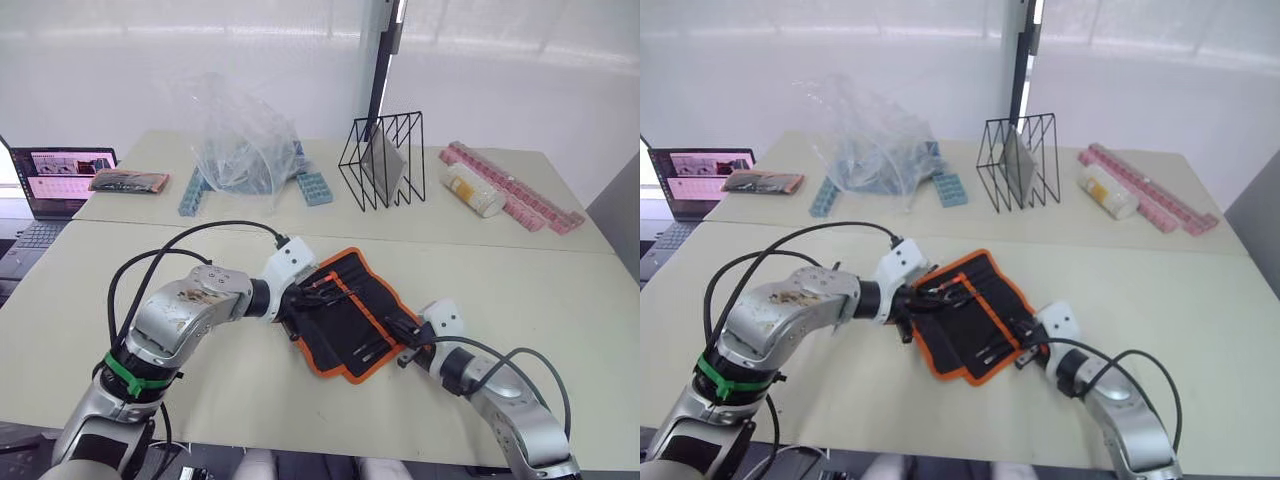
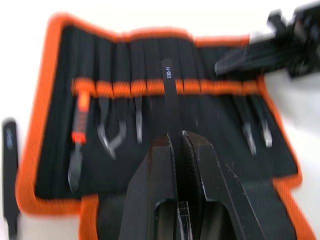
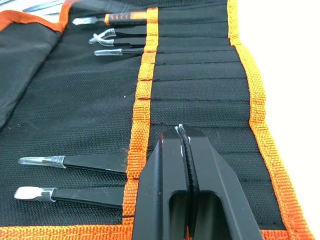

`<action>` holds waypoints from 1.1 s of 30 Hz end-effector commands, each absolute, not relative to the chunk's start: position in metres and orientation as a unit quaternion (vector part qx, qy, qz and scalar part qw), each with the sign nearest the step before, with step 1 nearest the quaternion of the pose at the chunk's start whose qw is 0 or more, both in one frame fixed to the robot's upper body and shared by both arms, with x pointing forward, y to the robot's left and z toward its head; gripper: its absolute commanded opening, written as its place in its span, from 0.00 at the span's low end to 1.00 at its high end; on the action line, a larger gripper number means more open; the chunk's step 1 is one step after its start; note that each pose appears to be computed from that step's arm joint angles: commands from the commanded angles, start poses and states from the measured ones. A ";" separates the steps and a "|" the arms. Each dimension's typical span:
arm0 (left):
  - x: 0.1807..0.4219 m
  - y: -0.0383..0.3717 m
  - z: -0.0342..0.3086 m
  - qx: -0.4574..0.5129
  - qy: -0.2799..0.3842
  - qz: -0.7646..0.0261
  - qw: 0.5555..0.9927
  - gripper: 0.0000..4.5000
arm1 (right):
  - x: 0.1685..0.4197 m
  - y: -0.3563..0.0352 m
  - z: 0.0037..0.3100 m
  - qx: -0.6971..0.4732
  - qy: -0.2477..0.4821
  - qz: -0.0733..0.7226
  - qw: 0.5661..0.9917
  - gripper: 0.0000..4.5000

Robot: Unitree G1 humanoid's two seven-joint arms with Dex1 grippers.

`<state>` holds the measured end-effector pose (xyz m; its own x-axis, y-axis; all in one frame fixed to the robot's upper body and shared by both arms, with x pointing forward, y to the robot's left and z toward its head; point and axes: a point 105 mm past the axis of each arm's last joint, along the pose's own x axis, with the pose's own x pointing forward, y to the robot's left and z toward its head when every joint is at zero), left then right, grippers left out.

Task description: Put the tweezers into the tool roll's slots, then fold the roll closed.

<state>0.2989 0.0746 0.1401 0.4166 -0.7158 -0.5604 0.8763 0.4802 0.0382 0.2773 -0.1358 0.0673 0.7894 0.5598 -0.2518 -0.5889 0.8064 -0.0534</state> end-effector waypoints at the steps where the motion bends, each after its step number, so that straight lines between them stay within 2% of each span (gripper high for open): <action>1: 0.298 0.074 0.147 0.178 0.252 -0.473 0.825 0.00 | 0.267 -0.134 0.040 -0.069 0.181 0.303 0.933 0.01; 13: 0.307 0.072 0.136 0.199 0.282 -0.472 0.811 0.00 | 0.256 -0.116 0.040 -0.083 0.191 0.301 0.930 0.01; 33: 0.324 0.063 0.123 0.222 0.259 -0.474 0.812 0.00 | 0.244 -0.115 0.039 -0.117 0.210 0.303 0.922 0.01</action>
